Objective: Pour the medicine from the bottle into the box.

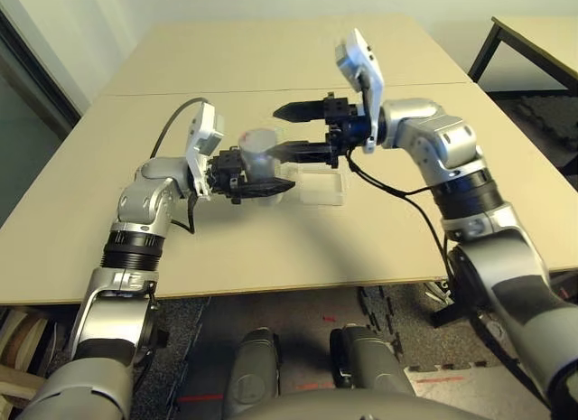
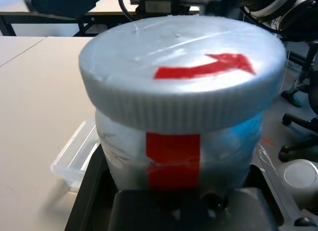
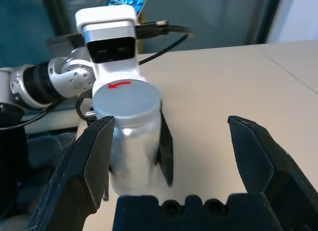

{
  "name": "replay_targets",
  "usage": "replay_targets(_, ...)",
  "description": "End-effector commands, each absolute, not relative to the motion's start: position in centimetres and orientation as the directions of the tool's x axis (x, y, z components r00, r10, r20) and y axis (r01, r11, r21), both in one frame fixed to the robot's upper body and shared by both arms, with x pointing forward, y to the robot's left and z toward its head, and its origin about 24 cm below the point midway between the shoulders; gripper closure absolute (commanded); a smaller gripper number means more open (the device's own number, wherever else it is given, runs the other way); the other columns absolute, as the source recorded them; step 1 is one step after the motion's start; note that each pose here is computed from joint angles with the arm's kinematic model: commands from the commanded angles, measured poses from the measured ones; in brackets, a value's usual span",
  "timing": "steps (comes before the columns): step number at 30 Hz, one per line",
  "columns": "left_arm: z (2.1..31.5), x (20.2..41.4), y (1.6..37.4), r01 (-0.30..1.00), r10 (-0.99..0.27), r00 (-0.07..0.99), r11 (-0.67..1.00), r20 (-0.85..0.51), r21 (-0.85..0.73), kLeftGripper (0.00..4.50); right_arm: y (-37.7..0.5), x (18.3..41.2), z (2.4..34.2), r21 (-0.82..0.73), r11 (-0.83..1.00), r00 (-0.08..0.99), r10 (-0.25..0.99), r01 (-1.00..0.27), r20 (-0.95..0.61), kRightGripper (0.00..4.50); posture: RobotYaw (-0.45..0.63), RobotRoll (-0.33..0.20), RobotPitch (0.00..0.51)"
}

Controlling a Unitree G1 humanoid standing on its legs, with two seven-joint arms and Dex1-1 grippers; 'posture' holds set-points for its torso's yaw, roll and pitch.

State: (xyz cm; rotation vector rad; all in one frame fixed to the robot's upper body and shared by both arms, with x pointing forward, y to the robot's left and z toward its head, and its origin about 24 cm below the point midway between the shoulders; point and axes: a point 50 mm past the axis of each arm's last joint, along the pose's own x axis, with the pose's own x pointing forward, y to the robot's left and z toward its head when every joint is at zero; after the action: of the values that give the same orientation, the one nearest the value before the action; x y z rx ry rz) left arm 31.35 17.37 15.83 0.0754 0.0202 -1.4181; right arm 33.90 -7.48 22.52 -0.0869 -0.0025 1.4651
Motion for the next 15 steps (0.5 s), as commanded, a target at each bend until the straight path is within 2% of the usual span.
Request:
replay_targets(1, 15.8, 31.3, 17.4, 0.989, -0.988, 0.144, 0.142, -0.056, 0.043, 1.90, -8.3, 33.7, 22.8, -0.059, 0.116, 0.118, 0.992, -0.992, -0.038, 0.00, -0.09, 0.000, 0.048)
replay_targets(6, 15.8, 31.2, 17.5, 0.989, -0.988, 0.147, 0.145, -0.055, 0.042, 1.90, -8.9, 33.4, 22.9, -0.052, 0.129, 0.130, 0.991, -0.990, -0.033, 0.00, -0.09, 0.000, 0.047)
replay_targets(15, 15.6, 31.4, 17.6, 0.987, -0.986, 0.156, 0.153, -0.060, 0.040, 1.90, -7.2, 32.0, 24.5, -0.058, 0.037, 0.036, 0.999, -0.998, 0.021, 0.00, -0.09, 0.000, 0.044)
